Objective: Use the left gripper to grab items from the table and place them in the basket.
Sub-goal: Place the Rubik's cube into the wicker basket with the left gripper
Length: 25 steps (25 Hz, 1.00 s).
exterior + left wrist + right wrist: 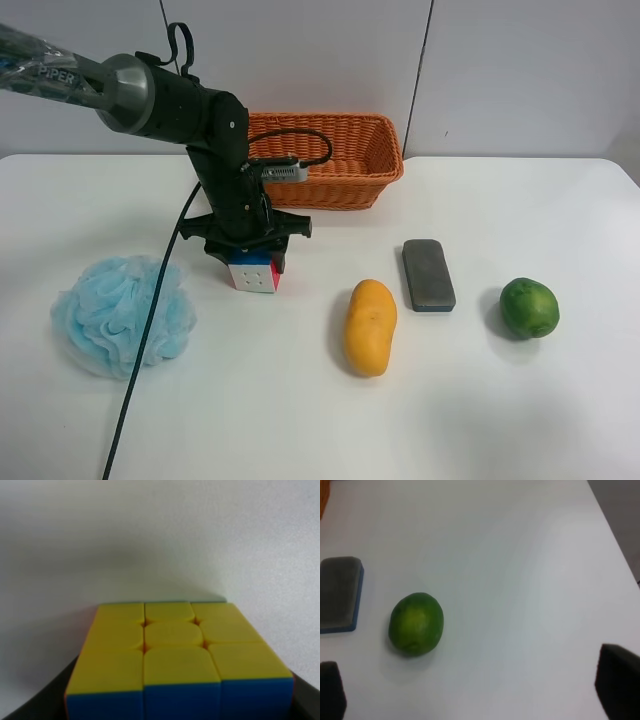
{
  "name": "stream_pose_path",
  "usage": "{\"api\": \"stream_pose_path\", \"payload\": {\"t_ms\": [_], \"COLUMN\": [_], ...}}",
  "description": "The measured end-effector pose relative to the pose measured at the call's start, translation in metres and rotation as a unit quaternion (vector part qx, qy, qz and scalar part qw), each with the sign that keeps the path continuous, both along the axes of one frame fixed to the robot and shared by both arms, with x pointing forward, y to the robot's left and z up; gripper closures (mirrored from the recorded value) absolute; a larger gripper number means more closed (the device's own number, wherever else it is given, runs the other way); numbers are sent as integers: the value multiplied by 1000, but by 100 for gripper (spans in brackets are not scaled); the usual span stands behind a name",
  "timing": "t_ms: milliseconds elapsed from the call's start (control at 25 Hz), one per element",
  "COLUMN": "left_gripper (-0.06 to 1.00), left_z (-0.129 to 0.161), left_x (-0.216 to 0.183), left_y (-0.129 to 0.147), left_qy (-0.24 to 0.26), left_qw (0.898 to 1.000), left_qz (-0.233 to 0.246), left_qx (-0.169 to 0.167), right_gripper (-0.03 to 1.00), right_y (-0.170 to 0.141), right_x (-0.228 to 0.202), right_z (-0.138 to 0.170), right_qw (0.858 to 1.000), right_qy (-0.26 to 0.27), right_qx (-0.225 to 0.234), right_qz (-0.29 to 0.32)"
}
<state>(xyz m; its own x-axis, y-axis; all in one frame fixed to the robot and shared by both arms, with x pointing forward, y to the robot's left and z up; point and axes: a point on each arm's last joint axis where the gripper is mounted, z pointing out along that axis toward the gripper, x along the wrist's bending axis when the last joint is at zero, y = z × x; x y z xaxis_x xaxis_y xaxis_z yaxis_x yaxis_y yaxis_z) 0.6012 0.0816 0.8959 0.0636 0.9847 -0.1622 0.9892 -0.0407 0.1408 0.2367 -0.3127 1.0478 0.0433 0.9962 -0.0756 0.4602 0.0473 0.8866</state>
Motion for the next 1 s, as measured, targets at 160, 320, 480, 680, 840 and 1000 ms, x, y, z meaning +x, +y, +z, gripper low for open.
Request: {"api": "stream_pose_path", "payload": {"t_ms": [160, 320, 480, 680, 840, 1000], "left_gripper": [38, 38, 38, 38, 38, 38], "left_z": [4, 21, 39, 58, 74, 91], "left_x": [-2, -5, -9, -15, -19, -23], "left_y": [1, 2, 5, 7, 9, 10], "left_qy": [7, 6, 3, 2, -5, -7], "left_qw": [1000, 1000, 1000, 1000, 1000, 1000], "left_qz": [1, 9, 8, 7, 7, 6], "left_qx": [2, -2, -5, -10, -17, -23], "right_gripper": [-2, -2, -2, -2, -2, -2], "right_y": [0, 0, 0, 0, 0, 0], "right_x": [0, 0, 0, 0, 0, 0], "right_z": [0, 0, 0, 0, 0, 0], "right_qw": [1000, 1000, 1000, 1000, 1000, 1000], "right_qy": [0, 0, 0, 0, 0, 0], "right_qx": [0, 0, 0, 0, 0, 0], "right_qz": [0, 0, 0, 0, 0, 0]}}
